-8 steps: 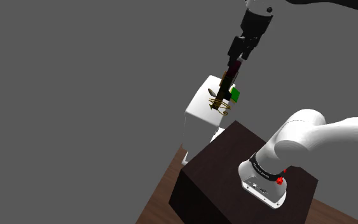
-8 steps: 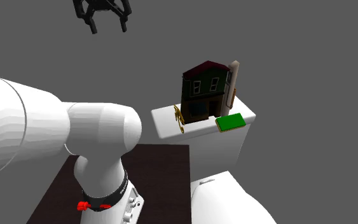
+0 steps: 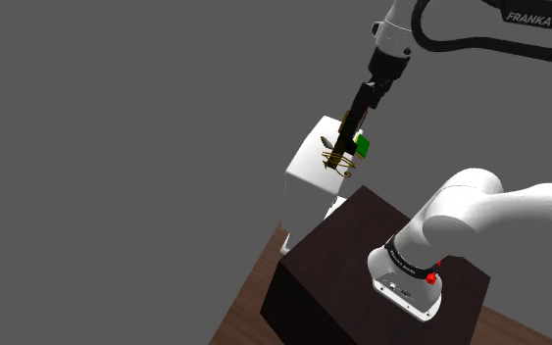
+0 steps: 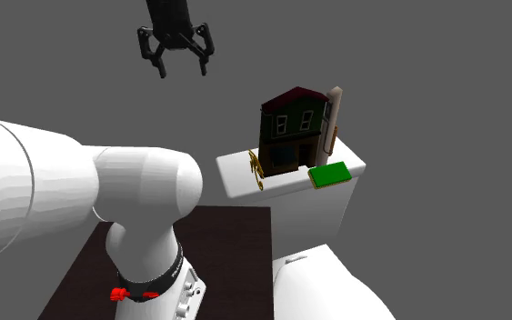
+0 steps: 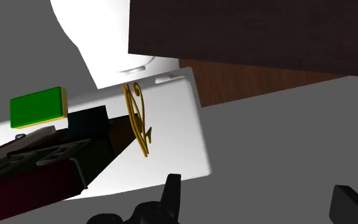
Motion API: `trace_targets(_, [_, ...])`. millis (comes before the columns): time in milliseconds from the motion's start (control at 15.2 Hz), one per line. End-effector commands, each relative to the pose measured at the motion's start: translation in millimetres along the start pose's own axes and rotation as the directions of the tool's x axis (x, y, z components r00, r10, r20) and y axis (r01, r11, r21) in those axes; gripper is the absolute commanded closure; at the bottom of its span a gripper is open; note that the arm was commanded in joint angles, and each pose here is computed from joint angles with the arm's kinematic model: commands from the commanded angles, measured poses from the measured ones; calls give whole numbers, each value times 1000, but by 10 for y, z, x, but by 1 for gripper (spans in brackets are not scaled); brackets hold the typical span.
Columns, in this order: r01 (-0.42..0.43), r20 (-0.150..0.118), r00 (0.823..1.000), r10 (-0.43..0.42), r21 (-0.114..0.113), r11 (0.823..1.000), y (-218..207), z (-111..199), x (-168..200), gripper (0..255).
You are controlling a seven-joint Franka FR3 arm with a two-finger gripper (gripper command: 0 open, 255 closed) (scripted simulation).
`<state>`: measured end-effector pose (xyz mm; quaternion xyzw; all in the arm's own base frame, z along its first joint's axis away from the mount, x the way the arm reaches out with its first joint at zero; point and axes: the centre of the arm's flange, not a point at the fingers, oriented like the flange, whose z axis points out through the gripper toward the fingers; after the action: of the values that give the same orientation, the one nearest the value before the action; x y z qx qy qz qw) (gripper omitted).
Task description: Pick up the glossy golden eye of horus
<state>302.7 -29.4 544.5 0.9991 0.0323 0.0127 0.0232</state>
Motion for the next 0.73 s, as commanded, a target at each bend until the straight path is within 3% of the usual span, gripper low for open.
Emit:
trace_targets(0, [24,-5,1000,-24,4,1000,130,231,-7,0])
trace_targets(660, [131,-25,991,-130,24,991,832,1369,38,0])
